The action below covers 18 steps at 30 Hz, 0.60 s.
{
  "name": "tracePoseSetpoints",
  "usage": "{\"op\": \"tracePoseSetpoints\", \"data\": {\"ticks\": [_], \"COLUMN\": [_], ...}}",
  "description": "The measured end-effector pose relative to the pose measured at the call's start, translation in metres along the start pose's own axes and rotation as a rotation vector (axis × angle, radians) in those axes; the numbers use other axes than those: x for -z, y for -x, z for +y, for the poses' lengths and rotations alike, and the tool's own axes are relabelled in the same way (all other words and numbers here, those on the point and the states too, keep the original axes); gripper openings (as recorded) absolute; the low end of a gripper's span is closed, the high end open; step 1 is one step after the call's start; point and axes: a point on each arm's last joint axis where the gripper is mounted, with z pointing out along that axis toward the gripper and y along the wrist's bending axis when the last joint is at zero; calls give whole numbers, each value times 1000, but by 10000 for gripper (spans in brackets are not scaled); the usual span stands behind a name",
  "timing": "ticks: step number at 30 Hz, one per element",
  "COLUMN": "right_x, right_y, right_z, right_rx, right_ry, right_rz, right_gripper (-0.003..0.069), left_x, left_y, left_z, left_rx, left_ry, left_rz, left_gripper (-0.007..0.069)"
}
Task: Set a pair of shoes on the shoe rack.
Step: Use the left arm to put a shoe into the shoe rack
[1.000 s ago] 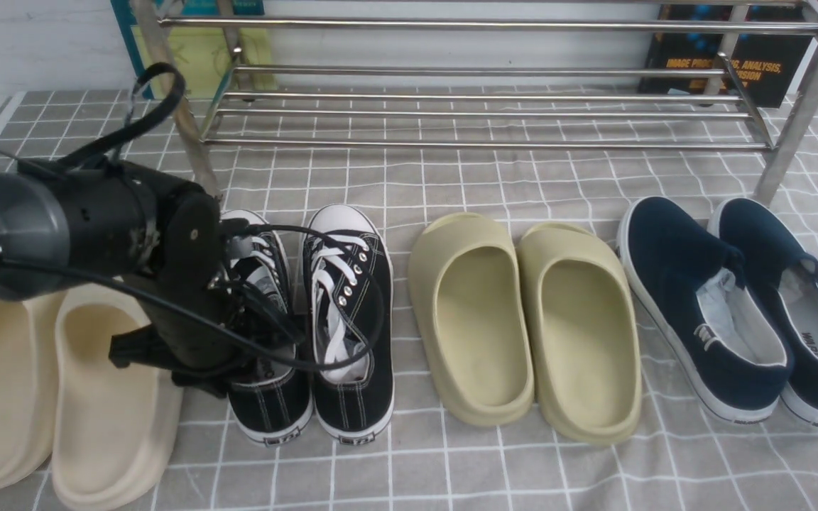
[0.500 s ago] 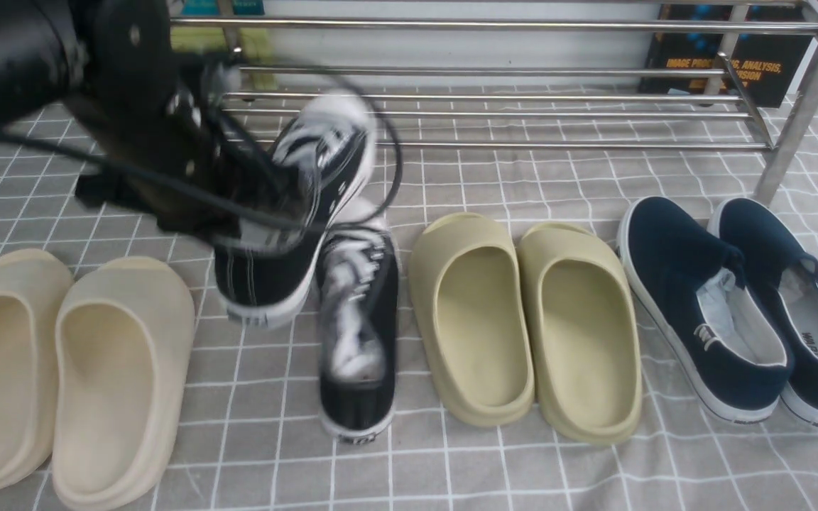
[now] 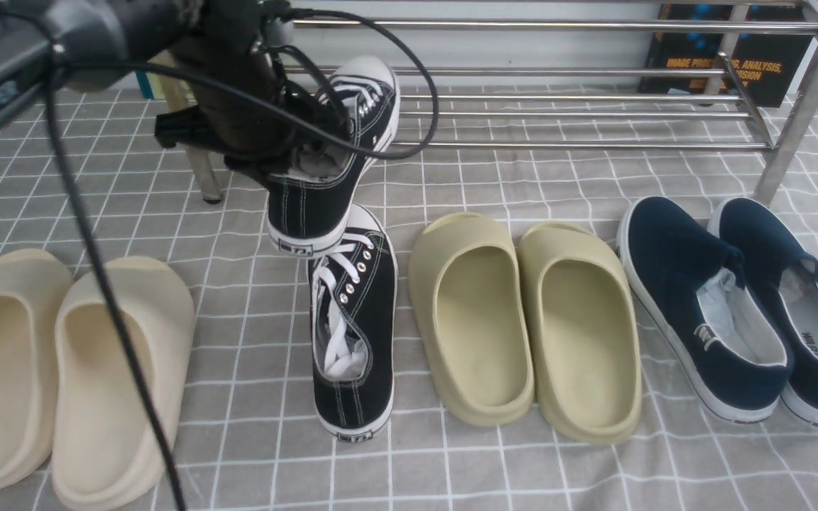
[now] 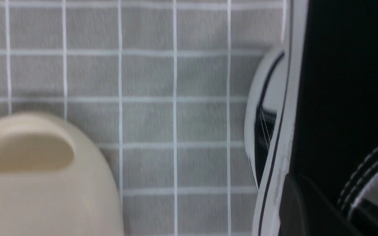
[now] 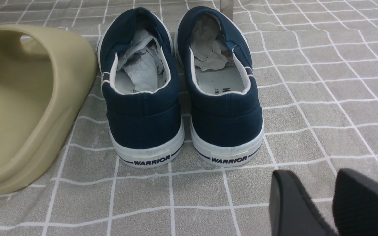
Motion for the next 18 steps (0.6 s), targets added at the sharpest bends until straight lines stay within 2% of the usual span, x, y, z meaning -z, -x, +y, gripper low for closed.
{"op": "tracePoseSetpoints", "data": {"ticks": [6, 11, 18], "right_x": [0, 0, 0], "right_y": [0, 0, 0], "right_z": [0, 0, 0], "right_rx": [0, 0, 0], "right_ry": [0, 0, 0], "right_rz": [0, 0, 0], "right_gripper": [239, 239, 239], "left_x": [-17, -32, -51], "left_y": [25, 51, 71], "left_z": [15, 44, 51], "left_rx": [92, 198, 194], "left_ry": [1, -23, -60], "left_rz": [-31, -77, -185], "left_gripper": [-13, -13, -13]}}
